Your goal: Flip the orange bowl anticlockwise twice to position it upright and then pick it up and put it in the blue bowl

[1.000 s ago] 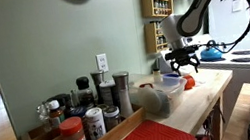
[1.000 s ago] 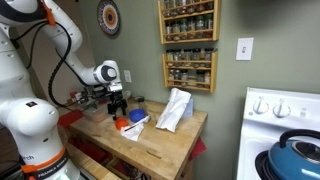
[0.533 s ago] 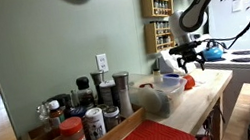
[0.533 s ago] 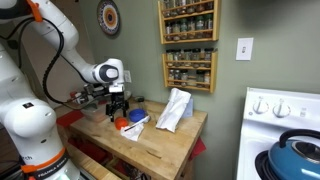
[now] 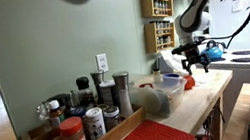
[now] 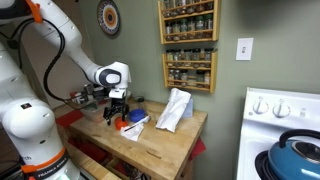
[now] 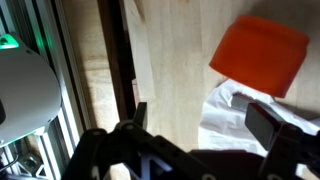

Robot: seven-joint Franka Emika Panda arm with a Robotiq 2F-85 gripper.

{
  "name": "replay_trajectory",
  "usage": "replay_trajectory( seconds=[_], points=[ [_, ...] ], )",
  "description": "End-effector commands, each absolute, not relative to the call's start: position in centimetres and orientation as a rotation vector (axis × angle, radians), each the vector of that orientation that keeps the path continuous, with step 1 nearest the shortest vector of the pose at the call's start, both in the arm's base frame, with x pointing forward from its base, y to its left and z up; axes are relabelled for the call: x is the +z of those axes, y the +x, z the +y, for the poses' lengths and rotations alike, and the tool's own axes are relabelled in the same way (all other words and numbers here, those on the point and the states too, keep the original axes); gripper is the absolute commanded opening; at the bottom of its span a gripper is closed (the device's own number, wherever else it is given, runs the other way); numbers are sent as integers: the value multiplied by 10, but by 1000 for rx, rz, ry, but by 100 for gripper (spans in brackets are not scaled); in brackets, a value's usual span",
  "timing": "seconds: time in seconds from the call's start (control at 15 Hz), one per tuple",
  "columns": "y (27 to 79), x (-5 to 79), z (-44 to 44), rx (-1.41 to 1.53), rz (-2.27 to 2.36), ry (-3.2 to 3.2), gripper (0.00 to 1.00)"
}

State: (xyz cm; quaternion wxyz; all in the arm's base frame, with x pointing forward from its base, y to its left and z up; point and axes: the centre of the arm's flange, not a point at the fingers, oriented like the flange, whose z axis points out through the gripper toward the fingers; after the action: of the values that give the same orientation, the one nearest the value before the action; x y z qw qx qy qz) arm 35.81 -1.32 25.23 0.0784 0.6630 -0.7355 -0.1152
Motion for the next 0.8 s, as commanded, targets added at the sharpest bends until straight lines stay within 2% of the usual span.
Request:
replay_trajectory(
  seconds=[0.0, 0.47, 0.53, 0.73],
  points=[
    [348, 243, -17, -492, -2273, 2016, 100],
    [349, 230, -17, -657, -2331, 2042, 98],
    [349, 228, -16, -679, -2334, 2052, 91],
    [350, 222, -14, -733, -2337, 2076, 59]
  ],
)
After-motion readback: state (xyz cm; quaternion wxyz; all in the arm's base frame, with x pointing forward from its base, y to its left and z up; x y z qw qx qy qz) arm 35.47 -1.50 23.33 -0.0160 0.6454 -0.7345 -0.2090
